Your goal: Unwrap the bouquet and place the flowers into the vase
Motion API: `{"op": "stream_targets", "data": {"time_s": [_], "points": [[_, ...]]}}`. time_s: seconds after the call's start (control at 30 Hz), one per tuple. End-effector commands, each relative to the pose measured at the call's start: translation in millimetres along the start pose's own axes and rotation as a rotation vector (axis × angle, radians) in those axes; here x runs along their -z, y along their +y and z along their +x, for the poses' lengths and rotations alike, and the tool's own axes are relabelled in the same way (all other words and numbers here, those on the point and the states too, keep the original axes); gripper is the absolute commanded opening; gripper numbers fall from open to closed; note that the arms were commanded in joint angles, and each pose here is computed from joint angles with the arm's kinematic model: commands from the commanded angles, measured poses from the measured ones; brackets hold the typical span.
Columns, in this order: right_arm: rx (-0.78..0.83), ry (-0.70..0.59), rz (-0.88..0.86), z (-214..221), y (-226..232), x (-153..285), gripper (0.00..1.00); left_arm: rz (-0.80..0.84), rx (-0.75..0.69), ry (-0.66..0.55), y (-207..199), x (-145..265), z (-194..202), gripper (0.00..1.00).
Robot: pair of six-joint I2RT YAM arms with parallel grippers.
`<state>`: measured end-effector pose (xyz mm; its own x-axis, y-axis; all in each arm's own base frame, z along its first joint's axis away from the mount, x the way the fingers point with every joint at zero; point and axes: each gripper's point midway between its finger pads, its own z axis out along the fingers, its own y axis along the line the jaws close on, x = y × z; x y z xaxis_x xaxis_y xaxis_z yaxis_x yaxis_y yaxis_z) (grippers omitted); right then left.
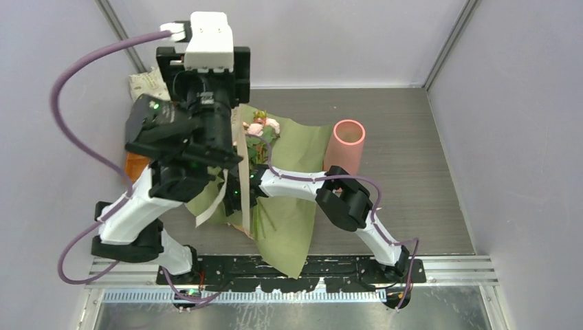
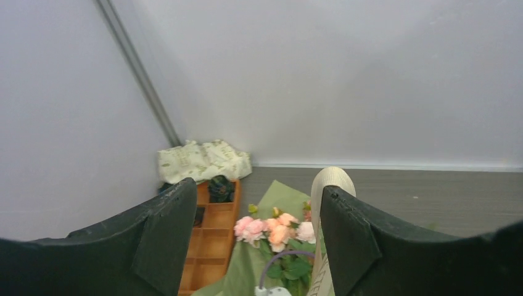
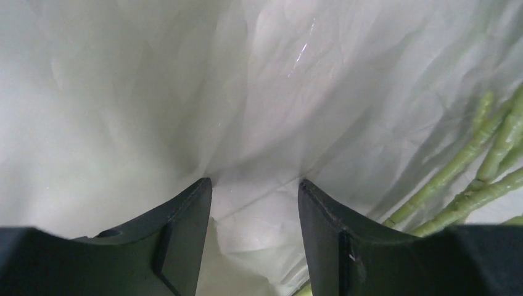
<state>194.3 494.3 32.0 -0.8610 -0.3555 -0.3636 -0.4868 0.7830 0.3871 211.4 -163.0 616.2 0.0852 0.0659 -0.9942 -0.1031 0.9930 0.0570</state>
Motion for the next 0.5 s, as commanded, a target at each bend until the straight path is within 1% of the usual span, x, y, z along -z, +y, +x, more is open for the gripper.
{"op": "stream_targets", "data": {"time_s": [0.0,0.1,0.23,0.3,0.47], "points": [[0.009,-0.070,-0.058,-17.4,18.1,31.2,0.59,-0.161,0.038,-0.005,74.0,-17.0,-18.5,0.73],[0.004,-0.063,-0.060,-13.7,16.4,30.6,0.59,-0.286,-0.026,0.038,90.1,-30.0,0.8,0.75],[0.000,-0.053,-0.052,-9.3,12.5,28.6,0.60,-0.423,-0.130,0.094,97.5,-49.9,28.0,0.76],[-0.003,-0.050,-0.049,-7.1,11.3,28.1,0.59,-0.470,-0.205,0.131,90.3,-61.9,45.4,0.77],[-0.009,-0.038,-0.030,-0.1,4.2,27.1,0.59,-0.533,-0.378,0.212,55.4,-93.7,91.7,0.85]]}}
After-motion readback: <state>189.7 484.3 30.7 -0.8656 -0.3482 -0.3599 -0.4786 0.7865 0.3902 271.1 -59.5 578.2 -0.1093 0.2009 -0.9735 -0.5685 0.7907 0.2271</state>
